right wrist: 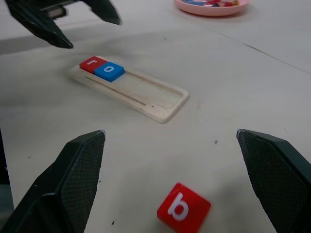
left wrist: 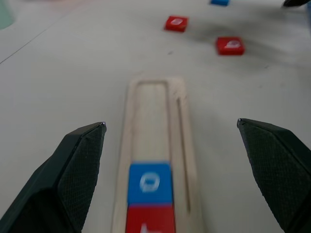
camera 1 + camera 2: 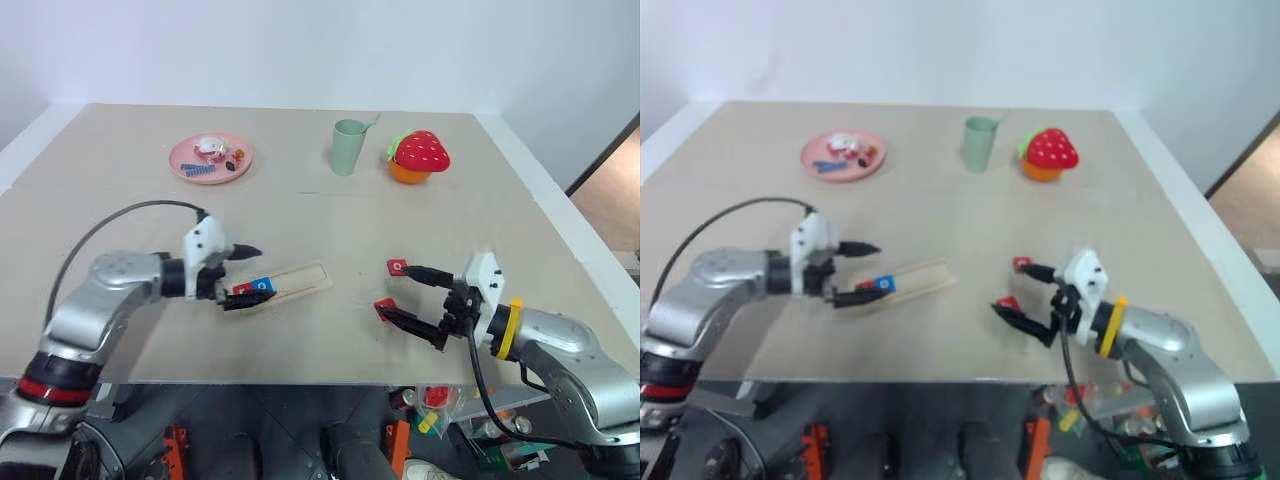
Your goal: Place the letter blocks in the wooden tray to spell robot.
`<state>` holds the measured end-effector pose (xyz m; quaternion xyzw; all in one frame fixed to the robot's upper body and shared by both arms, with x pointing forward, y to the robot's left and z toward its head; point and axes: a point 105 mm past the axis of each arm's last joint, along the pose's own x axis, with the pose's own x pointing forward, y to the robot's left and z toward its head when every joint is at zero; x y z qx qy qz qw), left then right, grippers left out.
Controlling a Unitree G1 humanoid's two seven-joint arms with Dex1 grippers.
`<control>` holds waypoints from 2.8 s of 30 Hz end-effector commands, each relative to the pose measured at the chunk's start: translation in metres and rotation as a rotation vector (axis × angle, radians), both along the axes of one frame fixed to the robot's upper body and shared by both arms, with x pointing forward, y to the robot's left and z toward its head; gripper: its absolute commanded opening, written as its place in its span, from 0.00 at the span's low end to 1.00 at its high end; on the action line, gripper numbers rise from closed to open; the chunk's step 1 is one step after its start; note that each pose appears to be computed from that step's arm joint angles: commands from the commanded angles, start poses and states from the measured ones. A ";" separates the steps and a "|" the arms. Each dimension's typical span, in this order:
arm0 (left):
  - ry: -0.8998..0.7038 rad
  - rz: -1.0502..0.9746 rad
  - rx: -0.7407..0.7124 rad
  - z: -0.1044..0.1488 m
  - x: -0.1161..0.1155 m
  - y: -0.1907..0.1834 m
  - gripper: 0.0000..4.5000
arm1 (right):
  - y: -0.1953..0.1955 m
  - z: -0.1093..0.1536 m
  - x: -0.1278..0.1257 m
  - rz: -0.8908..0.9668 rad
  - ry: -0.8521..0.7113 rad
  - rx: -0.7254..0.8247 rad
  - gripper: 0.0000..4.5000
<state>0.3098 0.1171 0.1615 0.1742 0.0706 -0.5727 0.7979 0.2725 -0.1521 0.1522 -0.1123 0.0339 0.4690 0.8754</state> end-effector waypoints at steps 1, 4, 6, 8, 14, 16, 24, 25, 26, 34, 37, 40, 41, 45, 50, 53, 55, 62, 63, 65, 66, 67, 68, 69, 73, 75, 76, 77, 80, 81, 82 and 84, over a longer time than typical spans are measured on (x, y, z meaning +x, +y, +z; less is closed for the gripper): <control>0.013 -0.077 0.052 -0.003 0.001 -0.014 1.00 | 0.011 0.013 0.002 0.079 -0.038 0.011 0.99; 0.015 -0.088 0.112 -0.012 0.009 -0.021 1.00 | 0.017 0.018 0.006 0.106 -0.060 0.003 0.99; 0.019 -0.087 0.137 -0.015 0.013 -0.024 1.00 | 0.021 0.019 0.008 0.112 -0.072 0.002 0.99; 0.009 -0.084 0.163 -0.018 0.017 -0.028 1.00 | 0.022 0.020 0.009 0.110 -0.076 0.005 0.99; -0.007 -0.085 0.214 -0.024 0.025 -0.042 1.00 | 0.023 0.020 0.012 0.091 -0.093 0.010 0.99; -0.006 -0.096 0.231 -0.027 0.025 -0.049 1.00 | 0.023 0.019 0.013 0.080 -0.098 0.010 0.99; -0.001 -0.082 0.313 -0.046 0.026 -0.066 0.82 | 0.020 0.016 0.012 0.044 -0.102 0.019 1.00; -0.002 -0.069 0.317 -0.047 0.027 -0.067 0.74 | 0.020 0.016 0.012 0.041 -0.103 0.018 1.00; 0.001 -0.056 0.321 -0.048 0.028 -0.067 0.65 | 0.019 0.016 0.012 0.039 -0.104 0.017 1.00; 0.012 -0.055 0.304 -0.051 0.023 -0.077 0.12 | 0.014 0.016 0.015 0.015 -0.118 0.019 1.00; -0.021 -0.138 0.310 -0.045 0.017 -0.077 0.12 | 0.011 0.014 0.013 0.026 -0.104 0.012 1.00; -0.085 -0.267 0.320 -0.037 0.009 -0.077 0.12 | 0.009 0.013 0.011 0.034 -0.098 0.007 1.00; -0.110 -0.319 0.324 -0.033 0.006 -0.075 0.12 | 0.009 0.013 0.011 0.037 -0.095 0.005 1.00; -0.198 -0.500 0.372 -0.026 0.003 -0.065 0.12 | 0.008 0.011 0.009 0.049 -0.084 -0.010 1.00; -0.226 -0.586 0.352 -0.019 0.022 -0.065 0.12 | 0.007 0.009 0.009 0.053 -0.079 -0.015 1.00; -0.229 -0.630 0.353 -0.014 0.029 -0.069 0.12 | 0.007 0.009 0.009 0.047 -0.081 -0.012 1.00; -0.241 -0.651 0.376 -0.013 0.033 -0.073 0.12 | 0.006 0.009 0.009 0.043 -0.086 -0.020 1.00; -0.235 -0.744 0.379 -0.018 0.025 -0.092 0.12 | 0.005 0.010 0.007 0.023 -0.085 -0.010 1.00; -0.234 -0.747 0.380 -0.020 0.025 -0.093 0.12 | 0.005 0.010 0.007 0.020 -0.085 -0.009 1.00; -0.217 -0.747 0.394 -0.024 0.024 -0.095 0.12 | 0.004 0.010 0.006 0.018 -0.085 -0.009 1.00; -0.209 -0.736 0.412 -0.028 0.025 -0.095 0.12 | 0.004 0.010 0.006 0.017 -0.085 -0.010 1.00; -0.203 -0.728 0.426 -0.030 0.026 -0.094 0.12 | 0.003 0.010 0.005 0.016 -0.085 -0.011 1.00; -0.199 -0.716 0.442 -0.033 0.028 -0.093 0.12 | 0.003 0.010 0.005 0.016 -0.085 -0.012 1.00; -0.196 -0.709 0.452 -0.035 0.029 -0.092 0.12 | 0.003 0.010 0.005 0.015 -0.085 -0.012 1.00; -0.188 -0.696 0.472 -0.040 0.030 -0.091 0.12 | 0.002 0.009 0.005 0.013 -0.084 -0.010 1.00; -0.185 -0.679 0.472 -0.041 0.031 -0.093 0.12 | 0.002 0.009 0.005 0.016 -0.083 -0.010 1.00; -0.186 -0.672 0.474 -0.041 0.032 -0.093 0.12 | 0.002 0.009 0.005 0.018 -0.082 -0.010 1.00; -0.190 -0.666 0.479 -0.042 0.033 -0.094 0.12 | 0.003 0.009 0.005 0.021 -0.081 -0.010 1.00; -0.201 -0.644 0.479 -0.044 0.035 -0.097 0.12 | 0.004 0.008 0.005 0.030 -0.077 -0.008 1.00; -0.201 -0.641 0.477 -0.044 0.035 -0.098 0.12 | 0.004 0.008 0.005 0.032 -0.077 -0.009 1.00; -0.200 -0.641 0.477 -0.044 0.035 -0.098 0.12 | 0.004 0.008 0.005 0.034 -0.076 -0.009 1.00; -0.186 -0.628 0.472 -0.045 0.036 -0.099 0.12 | 0.005 0.008 0.006 0.037 -0.075 -0.013 1.00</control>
